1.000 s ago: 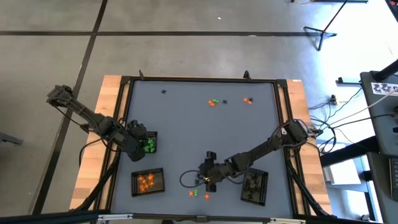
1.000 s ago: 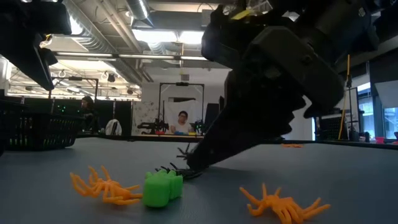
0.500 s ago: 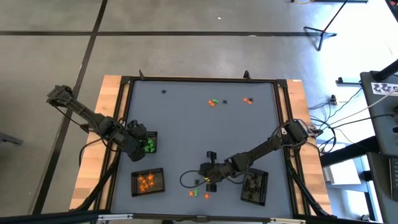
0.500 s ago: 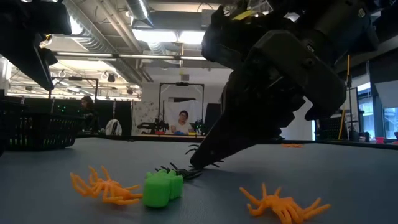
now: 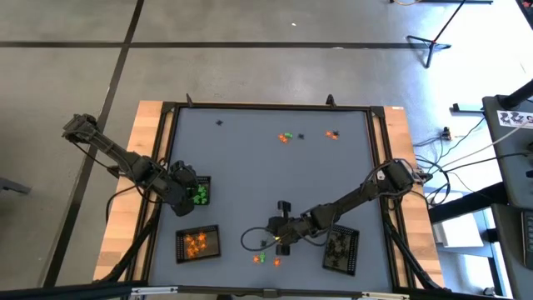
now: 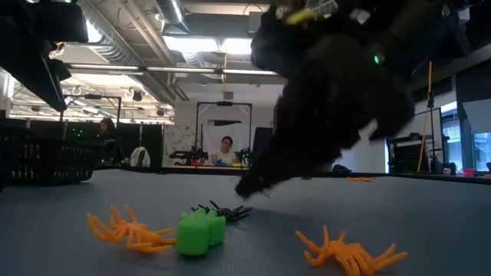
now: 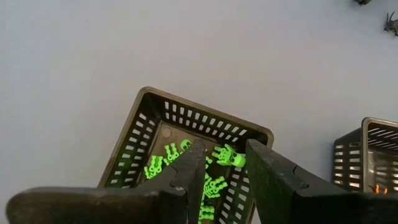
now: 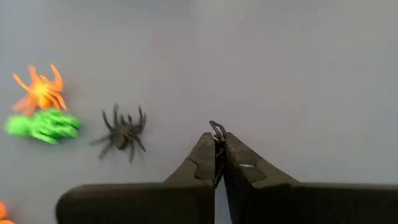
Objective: Sort Halloween decoration
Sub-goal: Put the black spider toy into the bottom right black bin
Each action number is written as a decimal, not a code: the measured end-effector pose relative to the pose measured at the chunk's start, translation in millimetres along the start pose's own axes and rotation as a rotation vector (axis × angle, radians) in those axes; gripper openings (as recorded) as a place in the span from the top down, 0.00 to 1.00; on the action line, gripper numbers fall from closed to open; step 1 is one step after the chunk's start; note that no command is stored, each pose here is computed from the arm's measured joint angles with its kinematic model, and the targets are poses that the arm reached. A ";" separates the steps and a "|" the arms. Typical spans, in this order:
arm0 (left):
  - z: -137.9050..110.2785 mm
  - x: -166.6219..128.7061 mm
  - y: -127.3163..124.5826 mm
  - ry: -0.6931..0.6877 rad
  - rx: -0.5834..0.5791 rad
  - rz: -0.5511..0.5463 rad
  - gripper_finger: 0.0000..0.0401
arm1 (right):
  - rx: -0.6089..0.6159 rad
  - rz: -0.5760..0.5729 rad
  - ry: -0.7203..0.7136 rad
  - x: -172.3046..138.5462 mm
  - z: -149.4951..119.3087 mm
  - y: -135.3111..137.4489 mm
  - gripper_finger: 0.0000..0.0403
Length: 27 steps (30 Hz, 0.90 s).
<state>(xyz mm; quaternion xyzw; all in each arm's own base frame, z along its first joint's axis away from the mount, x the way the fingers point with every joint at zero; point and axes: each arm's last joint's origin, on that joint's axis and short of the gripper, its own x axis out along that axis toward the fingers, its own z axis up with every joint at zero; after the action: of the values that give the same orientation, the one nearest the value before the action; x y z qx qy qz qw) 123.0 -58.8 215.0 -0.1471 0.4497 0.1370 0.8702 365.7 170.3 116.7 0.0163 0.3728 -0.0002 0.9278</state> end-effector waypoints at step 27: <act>0.0 0.0 0.0 0.000 0.000 0.000 0.73 | 0.235 0.099 0.324 -186.7 -0.9 26.6 0.98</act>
<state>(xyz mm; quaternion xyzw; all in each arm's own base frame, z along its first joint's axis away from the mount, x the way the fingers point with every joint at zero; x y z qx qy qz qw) 123.0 -58.8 215.0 -0.1472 0.4498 0.1369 0.8702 230.7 194.7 246.0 0.1425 0.5132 0.0043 0.8463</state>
